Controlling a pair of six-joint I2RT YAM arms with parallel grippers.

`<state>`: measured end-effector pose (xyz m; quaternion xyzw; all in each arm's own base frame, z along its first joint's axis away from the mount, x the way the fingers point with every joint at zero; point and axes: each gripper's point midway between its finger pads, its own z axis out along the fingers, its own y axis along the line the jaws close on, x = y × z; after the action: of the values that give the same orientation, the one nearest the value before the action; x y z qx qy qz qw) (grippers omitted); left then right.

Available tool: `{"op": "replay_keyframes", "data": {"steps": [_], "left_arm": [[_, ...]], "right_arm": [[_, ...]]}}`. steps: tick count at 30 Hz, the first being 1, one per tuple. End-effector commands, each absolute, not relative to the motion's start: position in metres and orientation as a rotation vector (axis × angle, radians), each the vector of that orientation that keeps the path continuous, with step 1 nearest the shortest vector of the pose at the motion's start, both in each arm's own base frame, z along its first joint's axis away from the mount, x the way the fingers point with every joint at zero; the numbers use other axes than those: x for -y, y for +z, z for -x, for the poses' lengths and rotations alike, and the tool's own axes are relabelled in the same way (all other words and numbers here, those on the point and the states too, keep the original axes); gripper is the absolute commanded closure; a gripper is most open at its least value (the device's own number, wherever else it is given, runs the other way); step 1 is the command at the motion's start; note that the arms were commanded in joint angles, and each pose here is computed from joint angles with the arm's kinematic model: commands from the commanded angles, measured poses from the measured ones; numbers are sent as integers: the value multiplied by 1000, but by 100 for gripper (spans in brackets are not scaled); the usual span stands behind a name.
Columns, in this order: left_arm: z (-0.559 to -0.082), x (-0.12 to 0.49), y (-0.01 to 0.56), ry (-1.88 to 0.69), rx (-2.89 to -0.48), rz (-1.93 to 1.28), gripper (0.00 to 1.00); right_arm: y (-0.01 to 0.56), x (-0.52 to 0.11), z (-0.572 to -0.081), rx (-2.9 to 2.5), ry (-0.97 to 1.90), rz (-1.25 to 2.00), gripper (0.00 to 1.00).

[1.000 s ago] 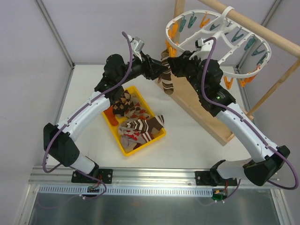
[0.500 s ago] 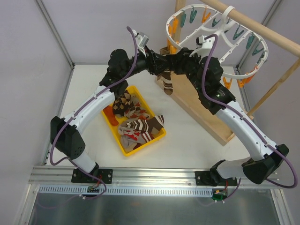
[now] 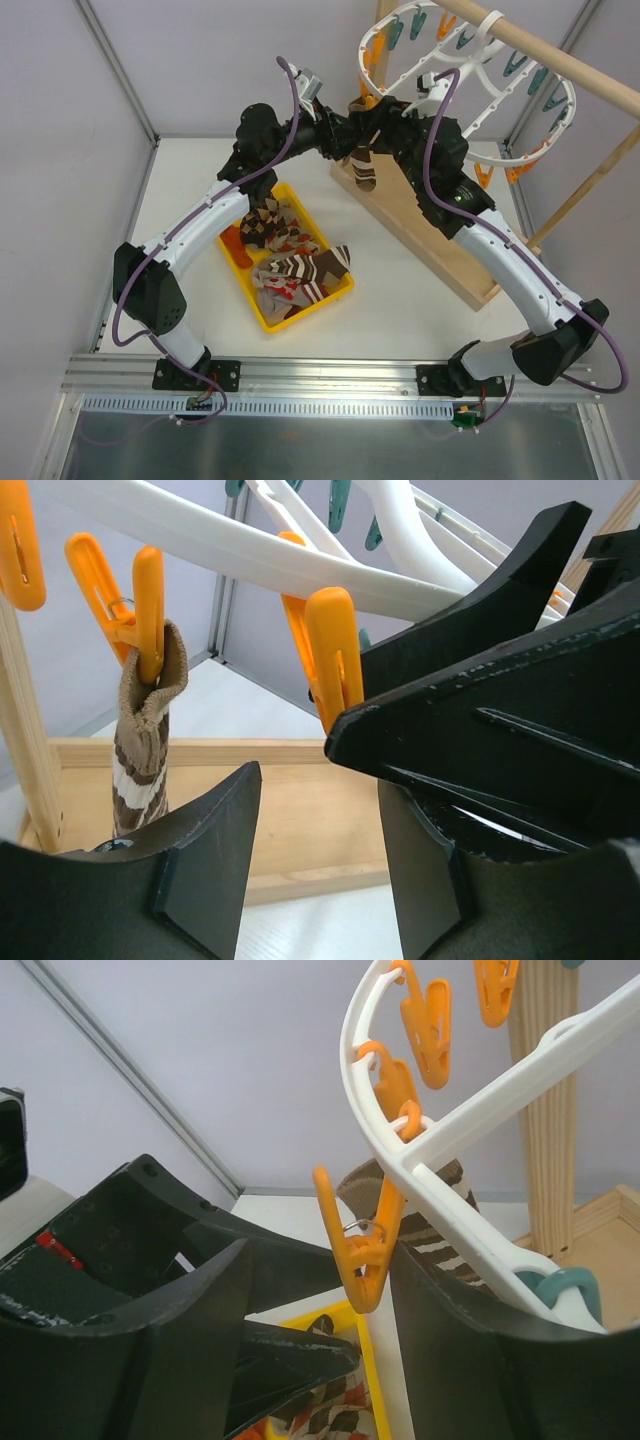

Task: Clip the socks to the hanger
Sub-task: Open the clamp at the hanger.

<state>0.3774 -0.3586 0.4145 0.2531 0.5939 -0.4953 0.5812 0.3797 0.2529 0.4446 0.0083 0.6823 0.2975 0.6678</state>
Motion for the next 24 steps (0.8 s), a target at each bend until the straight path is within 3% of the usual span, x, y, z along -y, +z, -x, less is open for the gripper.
{"op": "replay_keyframes", "data": {"steps": [1,6,17,24], "left_arm": [[-366,361,453,-1164,-1242,-632,50],[-366,360,453,-1154,-1240,-632,51],[-366,359,447,-1139,-1247,-641,52],[-367,356,443,-1121,-1255,-634,52]], "right_arm": [[477,-240,-384,-1444,690,-119,39],[481,-233,-388,-1423,684,-181,37],[476,-229,-397,-1421,669,-232,72],[472,-228,-400,-1420,678,-242,85]]}}
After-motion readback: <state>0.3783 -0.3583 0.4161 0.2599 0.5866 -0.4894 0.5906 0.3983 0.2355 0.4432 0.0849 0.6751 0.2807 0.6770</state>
